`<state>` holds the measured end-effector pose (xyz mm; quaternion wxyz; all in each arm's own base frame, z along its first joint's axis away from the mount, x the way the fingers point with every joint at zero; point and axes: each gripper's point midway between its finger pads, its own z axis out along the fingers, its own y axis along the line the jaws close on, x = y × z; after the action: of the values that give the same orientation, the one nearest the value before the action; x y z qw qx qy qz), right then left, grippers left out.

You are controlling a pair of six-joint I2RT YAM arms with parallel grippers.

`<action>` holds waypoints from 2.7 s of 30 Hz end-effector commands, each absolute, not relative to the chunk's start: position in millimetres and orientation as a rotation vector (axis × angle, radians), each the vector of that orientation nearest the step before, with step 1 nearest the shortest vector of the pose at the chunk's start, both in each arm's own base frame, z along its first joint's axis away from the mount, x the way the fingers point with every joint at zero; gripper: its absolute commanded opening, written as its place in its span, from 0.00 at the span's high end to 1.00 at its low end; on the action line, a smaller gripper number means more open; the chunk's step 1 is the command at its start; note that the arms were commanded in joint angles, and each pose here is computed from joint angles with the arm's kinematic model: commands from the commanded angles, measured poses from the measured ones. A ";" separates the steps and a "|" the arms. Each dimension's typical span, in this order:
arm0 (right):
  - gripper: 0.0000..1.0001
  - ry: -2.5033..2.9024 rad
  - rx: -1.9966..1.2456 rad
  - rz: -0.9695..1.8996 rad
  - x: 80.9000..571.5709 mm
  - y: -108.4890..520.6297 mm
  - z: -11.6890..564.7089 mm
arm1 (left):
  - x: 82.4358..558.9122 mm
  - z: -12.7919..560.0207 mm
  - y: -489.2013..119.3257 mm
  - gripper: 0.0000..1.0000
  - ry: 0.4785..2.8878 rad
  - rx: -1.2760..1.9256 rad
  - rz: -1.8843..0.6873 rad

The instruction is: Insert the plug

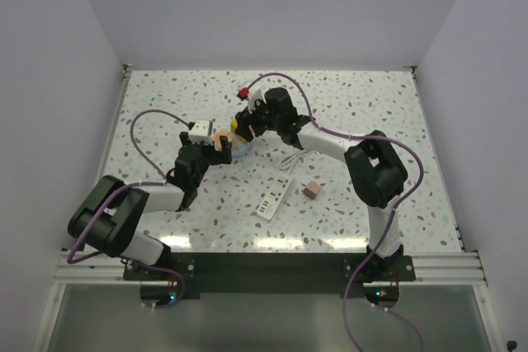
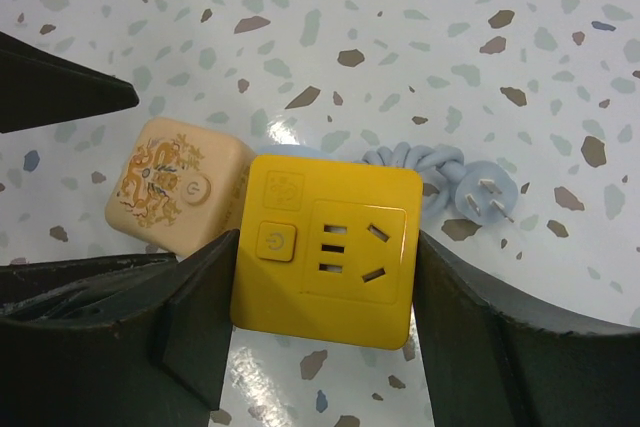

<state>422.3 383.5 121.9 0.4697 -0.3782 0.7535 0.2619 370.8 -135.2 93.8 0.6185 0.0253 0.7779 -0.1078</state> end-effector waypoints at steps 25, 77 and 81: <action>1.00 1.822 -0.983 0.699 426.1 398.9 124.9 | 396.9 111.6 -136.1 0.00 1.733 0.121 -0.173; 1.00 1.911 -0.825 0.585 435.3 377.1 108.9 | 395.9 114.2 -150.5 0.00 1.715 0.229 -0.216; 1.00 1.911 -0.847 0.617 429.7 379.7 106.0 | 395.5 115.2 -150.6 0.00 1.712 0.230 -0.218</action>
<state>426.9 383.4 111.9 0.4605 -0.3523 0.7732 0.2567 386.6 -151.1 95.2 0.6171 0.0977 0.7747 -0.0973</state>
